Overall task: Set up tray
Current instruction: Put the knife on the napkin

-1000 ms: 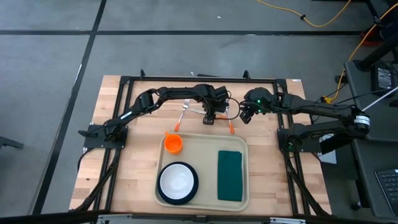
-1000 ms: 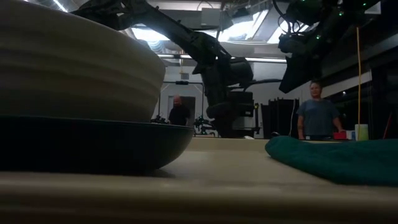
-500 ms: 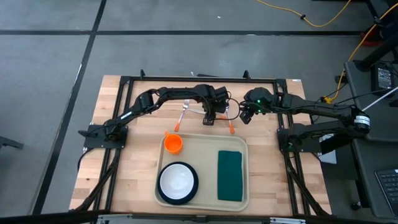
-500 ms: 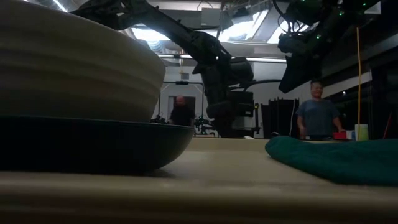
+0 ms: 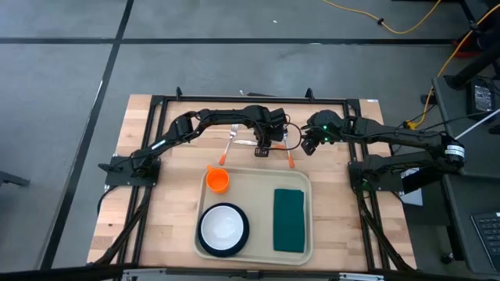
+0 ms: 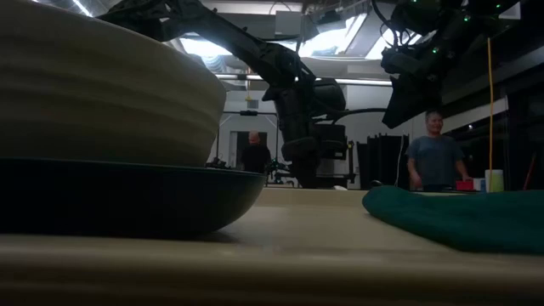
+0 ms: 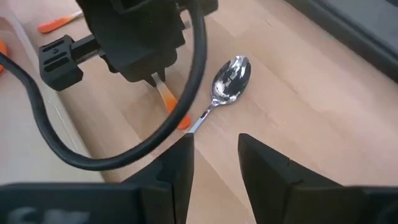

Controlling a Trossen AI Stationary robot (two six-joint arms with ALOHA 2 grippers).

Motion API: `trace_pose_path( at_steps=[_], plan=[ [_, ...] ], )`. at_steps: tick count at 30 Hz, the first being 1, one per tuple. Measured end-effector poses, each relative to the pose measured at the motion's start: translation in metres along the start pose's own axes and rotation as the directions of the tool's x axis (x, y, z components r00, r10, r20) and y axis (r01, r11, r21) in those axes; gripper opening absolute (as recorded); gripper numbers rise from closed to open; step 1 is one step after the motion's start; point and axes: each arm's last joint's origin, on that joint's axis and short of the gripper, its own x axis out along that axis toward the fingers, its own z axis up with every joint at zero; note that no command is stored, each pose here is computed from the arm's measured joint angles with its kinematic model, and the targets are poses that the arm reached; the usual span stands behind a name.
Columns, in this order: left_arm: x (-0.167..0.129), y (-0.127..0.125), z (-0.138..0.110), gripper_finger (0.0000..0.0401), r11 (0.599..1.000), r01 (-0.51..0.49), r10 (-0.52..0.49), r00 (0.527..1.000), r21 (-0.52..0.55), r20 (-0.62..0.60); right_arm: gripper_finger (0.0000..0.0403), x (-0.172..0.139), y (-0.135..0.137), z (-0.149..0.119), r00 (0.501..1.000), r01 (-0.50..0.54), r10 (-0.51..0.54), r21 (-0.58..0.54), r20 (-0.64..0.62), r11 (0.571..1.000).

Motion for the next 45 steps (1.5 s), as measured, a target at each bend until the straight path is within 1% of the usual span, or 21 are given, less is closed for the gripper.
trace_pose_path(
  at_steps=[6,10,12,17,20,23,26,31,34,35,37,39,41,43,45],
  plan=[
    [0.001,-0.003,0.001,0.0025,1.0,-0.017,0.017,1.0,0.007,-0.011,0.0131,0.0,-0.001,-0.002,1.0,0.014,-0.012,0.089,-0.025,0.996],
    [0.001,-0.008,0.003,0.0025,0.998,-0.05,0.05,0.998,0.023,-0.029,0.0131,0.004,-0.001,-0.005,0.998,0.033,-0.026,0.115,-0.064,0.993],
    [0.002,-0.009,0.004,0.0025,0.998,-0.05,0.051,0.998,0.031,-0.029,0.0131,0.01,0.0,-0.006,0.995,0.039,-0.029,0.114,-0.091,0.993],
    [0.002,-0.015,0.006,0.0025,0.996,-0.077,0.079,0.996,0.046,-0.044,0.0131,0.036,0.002,-0.011,0.976,0.031,-0.008,0.103,-0.219,0.994],
    [0.003,-0.017,0.007,0.0026,0.995,-0.087,0.09,0.995,0.053,-0.049,0.0131,0.052,0.0,-0.013,0.959,0.029,-0.003,0.09,-0.283,0.996],
    [0.003,-0.02,0.008,0.0025,0.994,-0.094,0.097,0.994,0.059,-0.053,0.0131,0.061,-0.006,-0.014,0.947,0.043,-0.019,0.068,-0.32,0.997],
    [0.004,-0.023,0.009,0.0026,0.992,-0.107,0.111,0.992,0.067,-0.06,0.0131,0.061,-0.014,-0.012,0.947,0.055,-0.032,0.064,-0.319,0.996],
    [0.004,-0.024,0.01,0.0025,0.99,-0.118,0.123,0.99,0.074,-0.065,0.0131,0.048,-0.033,-0.011,0.938,0.094,-0.062,0.078,-0.34,0.993],
    [0.004,-0.024,0.009,0.0025,0.99,-0.12,0.126,0.99,0.079,-0.066,0.0131,0.04,-0.046,-0.012,0.93,0.121,-0.07,0.122,-0.36,0.985],
    [0.004,-0.024,0.009,0.0026,0.99,-0.12,0.126,0.99,0.08,-0.066,0.0131,0.039,-0.05,-0.013,0.933,0.104,-0.045,0.148,-0.356,0.984],
    [0.002,-0.024,0.011,0.0026,0.989,-0.122,0.127,0.99,0.081,-0.064,0.0131,0.04,-0.054,-0.016,0.945,0.028,0.045,0.215,-0.325,0.976],
    [0.001,-0.024,0.012,0.0025,0.989,-0.124,0.129,0.99,0.082,-0.063,0.0131,0.045,-0.056,-0.024,0.949,-0.071,0.154,0.288,-0.277,0.955],
    [-0.001,-0.023,0.013,0.0024,0.988,-0.128,0.133,0.989,0.082,-0.06,0.0131,0.051,-0.057,-0.031,0.948,-0.149,0.235,0.351,-0.214,0.924],
    [-0.002,-0.023,0.014,0.0024,0.988,-0.13,0.135,0.989,0.083,-0.056,0.0131,0.056,-0.057,-0.037,0.946,-0.214,0.289,0.388,-0.146,0.897],
    [-0.003,-0.023,0.015,0.0024,0.987,-0.135,0.14,0.989,0.084,-0.057,0.0131,0.06,-0.056,-0.042,0.943,-0.254,0.319,0.418,-0.094,0.872]
  ],
)
